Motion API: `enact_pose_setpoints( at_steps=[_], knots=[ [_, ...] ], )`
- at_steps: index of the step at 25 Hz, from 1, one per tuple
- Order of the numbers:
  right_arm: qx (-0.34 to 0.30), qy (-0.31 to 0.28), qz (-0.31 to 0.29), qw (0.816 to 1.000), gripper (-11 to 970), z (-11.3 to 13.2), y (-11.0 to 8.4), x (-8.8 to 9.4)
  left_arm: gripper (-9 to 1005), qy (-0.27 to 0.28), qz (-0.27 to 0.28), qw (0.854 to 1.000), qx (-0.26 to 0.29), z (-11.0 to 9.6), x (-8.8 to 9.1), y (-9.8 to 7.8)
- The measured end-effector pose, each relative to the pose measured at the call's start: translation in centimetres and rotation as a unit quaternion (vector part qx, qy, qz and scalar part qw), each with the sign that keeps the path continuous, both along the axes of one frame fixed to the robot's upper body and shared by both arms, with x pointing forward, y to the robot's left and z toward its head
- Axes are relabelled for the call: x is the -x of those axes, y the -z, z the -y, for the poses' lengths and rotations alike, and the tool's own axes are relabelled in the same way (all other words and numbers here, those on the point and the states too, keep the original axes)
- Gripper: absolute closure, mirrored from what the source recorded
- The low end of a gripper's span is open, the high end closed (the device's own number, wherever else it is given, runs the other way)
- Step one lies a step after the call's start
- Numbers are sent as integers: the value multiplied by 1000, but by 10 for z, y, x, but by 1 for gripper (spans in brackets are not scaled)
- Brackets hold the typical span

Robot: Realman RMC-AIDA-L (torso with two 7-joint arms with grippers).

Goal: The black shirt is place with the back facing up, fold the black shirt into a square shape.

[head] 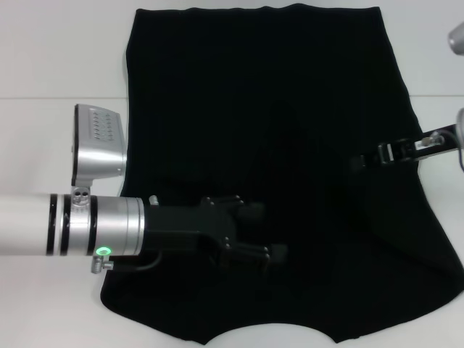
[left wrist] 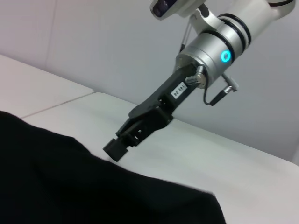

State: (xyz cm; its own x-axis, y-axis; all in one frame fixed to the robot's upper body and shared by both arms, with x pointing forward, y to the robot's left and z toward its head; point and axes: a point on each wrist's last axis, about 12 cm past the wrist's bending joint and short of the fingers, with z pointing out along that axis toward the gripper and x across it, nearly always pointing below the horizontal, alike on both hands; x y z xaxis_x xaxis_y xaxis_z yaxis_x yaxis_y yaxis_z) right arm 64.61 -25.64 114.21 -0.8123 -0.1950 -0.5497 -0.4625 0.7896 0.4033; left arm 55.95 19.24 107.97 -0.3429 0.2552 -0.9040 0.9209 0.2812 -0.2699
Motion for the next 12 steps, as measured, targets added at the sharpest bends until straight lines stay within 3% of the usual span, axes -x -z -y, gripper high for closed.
enact_pose_setpoints(
  at_steps=[7, 12],
  knots=[
    [-6, 10, 3, 1000, 797, 2, -4, -1, 49, -42, -16, 999, 1, -22, -1, -2],
    [-20, 14, 8, 1000, 596, 10, -1, 3, 49, -93, -41, 995, 0, -44, 1, -3]
  ],
)
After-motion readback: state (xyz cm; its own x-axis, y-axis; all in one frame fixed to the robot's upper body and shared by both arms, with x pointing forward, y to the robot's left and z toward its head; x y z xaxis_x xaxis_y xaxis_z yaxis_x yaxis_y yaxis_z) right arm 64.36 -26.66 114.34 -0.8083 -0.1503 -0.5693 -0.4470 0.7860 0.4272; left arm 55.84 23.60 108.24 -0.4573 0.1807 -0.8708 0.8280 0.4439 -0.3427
